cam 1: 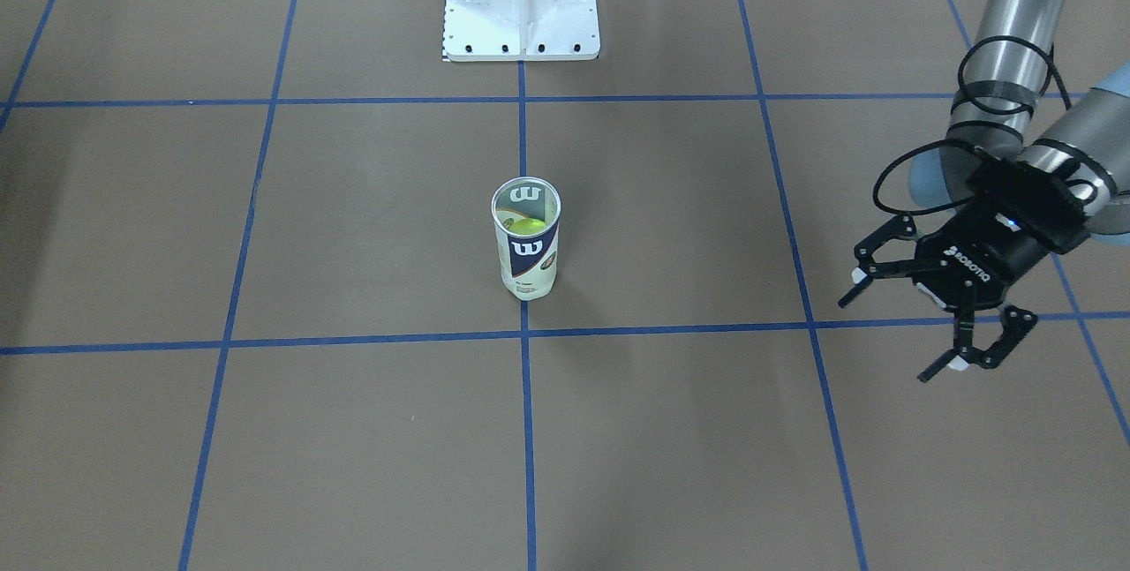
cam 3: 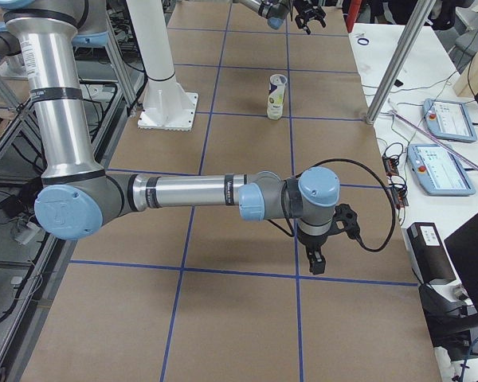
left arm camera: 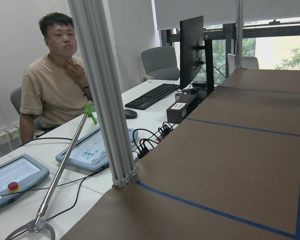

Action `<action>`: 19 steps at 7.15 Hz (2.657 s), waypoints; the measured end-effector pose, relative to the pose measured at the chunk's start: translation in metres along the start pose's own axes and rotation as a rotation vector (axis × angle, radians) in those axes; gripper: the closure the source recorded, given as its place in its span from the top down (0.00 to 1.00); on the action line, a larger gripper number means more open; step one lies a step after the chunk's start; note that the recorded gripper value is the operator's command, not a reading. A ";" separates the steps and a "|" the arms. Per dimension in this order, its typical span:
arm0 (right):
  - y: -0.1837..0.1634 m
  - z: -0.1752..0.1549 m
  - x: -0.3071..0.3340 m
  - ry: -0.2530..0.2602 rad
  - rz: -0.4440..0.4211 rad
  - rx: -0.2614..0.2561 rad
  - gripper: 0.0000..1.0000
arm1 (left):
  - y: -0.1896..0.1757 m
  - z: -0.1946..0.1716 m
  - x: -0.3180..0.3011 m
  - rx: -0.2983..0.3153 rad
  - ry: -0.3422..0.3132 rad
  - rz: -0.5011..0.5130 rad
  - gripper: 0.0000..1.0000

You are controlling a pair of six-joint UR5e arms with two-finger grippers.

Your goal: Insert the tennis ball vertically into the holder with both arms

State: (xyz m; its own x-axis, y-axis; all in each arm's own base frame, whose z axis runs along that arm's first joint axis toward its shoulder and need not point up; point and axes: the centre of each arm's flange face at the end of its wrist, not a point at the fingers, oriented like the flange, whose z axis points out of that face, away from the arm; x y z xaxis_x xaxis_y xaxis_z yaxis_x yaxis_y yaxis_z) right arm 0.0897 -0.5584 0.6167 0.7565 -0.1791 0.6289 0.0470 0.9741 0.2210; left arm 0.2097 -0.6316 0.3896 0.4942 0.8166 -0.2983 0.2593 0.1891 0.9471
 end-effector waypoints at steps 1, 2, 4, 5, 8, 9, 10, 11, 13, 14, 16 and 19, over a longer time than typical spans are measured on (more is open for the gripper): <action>0.005 0.005 0.004 -0.002 0.019 0.006 1.00 | 0.002 -0.021 -0.027 -0.062 -0.026 -0.014 1.00; 0.007 0.006 0.005 -0.003 0.026 0.008 1.00 | 0.001 -0.040 -0.052 -0.106 -0.063 -0.011 1.00; 0.007 0.006 0.005 -0.003 0.028 0.011 1.00 | 0.011 -0.066 -0.099 -0.270 -0.154 0.076 1.00; 0.007 0.006 0.005 -0.003 0.028 0.011 1.00 | 0.025 -0.084 -0.123 -0.372 -0.191 0.125 1.00; 0.007 0.006 0.005 -0.003 0.028 0.011 1.00 | 0.079 -0.139 -0.171 -0.638 -0.247 0.071 1.00; 0.007 0.007 0.005 -0.002 0.029 0.010 1.00 | 0.096 -0.155 -0.183 -0.738 -0.237 0.056 1.00; 0.008 0.007 0.006 -0.002 0.029 0.009 1.00 | 0.101 -0.174 -0.193 -0.838 -0.233 -0.006 1.00; 0.009 0.008 0.006 -0.004 0.031 0.008 1.00 | 0.092 -0.189 -0.193 -0.929 -0.233 -0.109 1.00; 0.010 0.009 0.006 -0.009 0.033 0.005 1.00 | 0.069 -0.230 -0.171 -1.083 -0.283 -0.409 1.00; 0.013 0.011 0.007 -0.011 0.037 0.001 1.00 | 0.096 -0.259 -0.152 -1.117 -0.342 -0.585 1.00; 0.020 0.016 0.011 -0.014 0.045 -0.009 1.00 | 0.157 -0.297 -0.124 -1.109 -0.403 -0.730 1.00; 0.026 0.020 0.012 -0.015 0.047 -0.018 1.00 | 0.226 -0.309 -0.122 -1.125 -0.394 -0.775 1.00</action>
State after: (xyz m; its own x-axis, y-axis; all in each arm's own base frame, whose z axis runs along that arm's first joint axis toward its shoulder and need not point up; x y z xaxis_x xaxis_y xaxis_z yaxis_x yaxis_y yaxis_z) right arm 0.0871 -0.5385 0.6447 0.7486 -0.1352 0.6491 0.0238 0.9838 0.1775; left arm -0.0484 -0.5202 0.6766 0.7776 0.1405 -0.6129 -0.1287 0.9896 0.0636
